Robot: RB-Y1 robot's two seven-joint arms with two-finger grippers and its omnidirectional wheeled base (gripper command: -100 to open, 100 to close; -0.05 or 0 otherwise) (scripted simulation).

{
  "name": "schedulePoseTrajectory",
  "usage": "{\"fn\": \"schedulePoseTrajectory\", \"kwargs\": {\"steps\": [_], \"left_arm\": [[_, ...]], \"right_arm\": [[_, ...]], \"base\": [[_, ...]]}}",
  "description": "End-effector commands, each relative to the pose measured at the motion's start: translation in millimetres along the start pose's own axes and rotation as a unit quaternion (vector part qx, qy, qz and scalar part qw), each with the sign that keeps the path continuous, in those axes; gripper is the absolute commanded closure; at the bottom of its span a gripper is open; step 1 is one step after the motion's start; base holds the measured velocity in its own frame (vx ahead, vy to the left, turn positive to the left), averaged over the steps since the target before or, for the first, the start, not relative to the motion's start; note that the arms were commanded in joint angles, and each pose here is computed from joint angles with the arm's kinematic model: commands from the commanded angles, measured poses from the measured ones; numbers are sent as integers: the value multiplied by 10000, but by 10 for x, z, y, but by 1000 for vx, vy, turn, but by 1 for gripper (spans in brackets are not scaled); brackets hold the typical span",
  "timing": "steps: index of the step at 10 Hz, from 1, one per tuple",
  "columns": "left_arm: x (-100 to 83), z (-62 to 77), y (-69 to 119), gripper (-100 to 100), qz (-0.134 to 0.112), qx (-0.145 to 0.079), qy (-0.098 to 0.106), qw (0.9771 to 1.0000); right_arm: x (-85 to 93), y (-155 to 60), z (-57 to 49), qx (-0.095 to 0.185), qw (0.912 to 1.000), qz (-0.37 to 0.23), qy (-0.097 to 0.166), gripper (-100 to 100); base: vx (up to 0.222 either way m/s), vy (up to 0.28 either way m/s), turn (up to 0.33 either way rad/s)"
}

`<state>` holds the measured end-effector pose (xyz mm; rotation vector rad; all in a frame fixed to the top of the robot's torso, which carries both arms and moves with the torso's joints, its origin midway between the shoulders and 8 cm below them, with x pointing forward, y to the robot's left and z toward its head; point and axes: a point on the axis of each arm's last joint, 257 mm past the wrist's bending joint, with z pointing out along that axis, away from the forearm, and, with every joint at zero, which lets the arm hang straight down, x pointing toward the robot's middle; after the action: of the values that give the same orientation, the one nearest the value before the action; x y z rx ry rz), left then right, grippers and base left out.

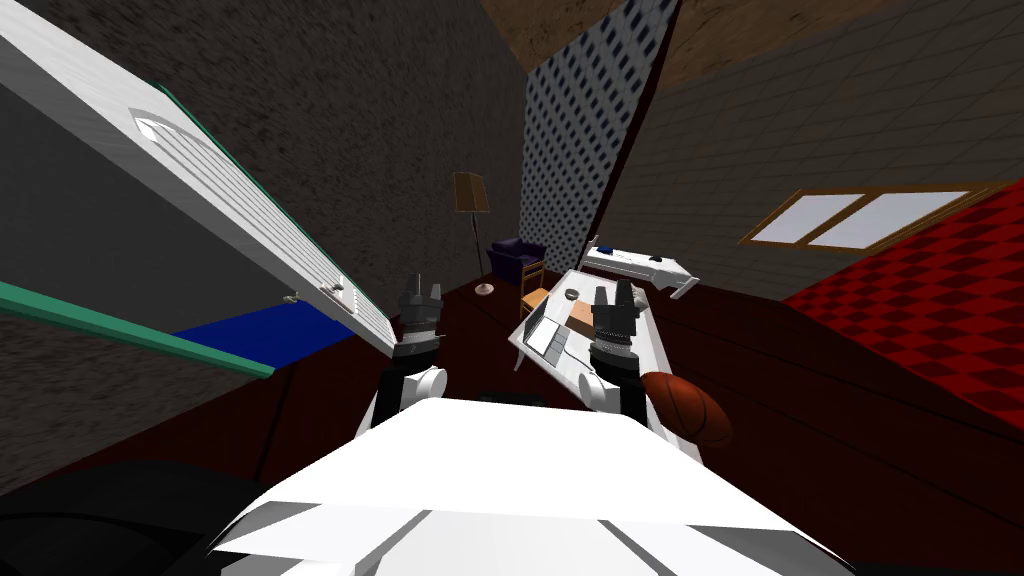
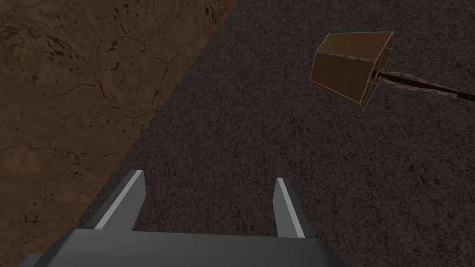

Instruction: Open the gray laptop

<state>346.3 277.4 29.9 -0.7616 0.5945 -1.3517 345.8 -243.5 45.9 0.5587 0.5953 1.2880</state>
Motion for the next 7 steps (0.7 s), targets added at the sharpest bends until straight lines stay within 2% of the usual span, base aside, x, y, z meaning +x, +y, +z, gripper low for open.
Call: {"fn": "schedulePoseTrajectory", "kwargs": {"steps": [1,7], "left_arm": [[0,0,0,0,0,0,0,10000],[0,0,-2,0,0,2,0,10000]], "right_arm": [[0,0,0,0,10000,0,0,0],[0,2,1,-2,10000,0,0,0]], "base": [[0,0,0],[0,0,0]]}}
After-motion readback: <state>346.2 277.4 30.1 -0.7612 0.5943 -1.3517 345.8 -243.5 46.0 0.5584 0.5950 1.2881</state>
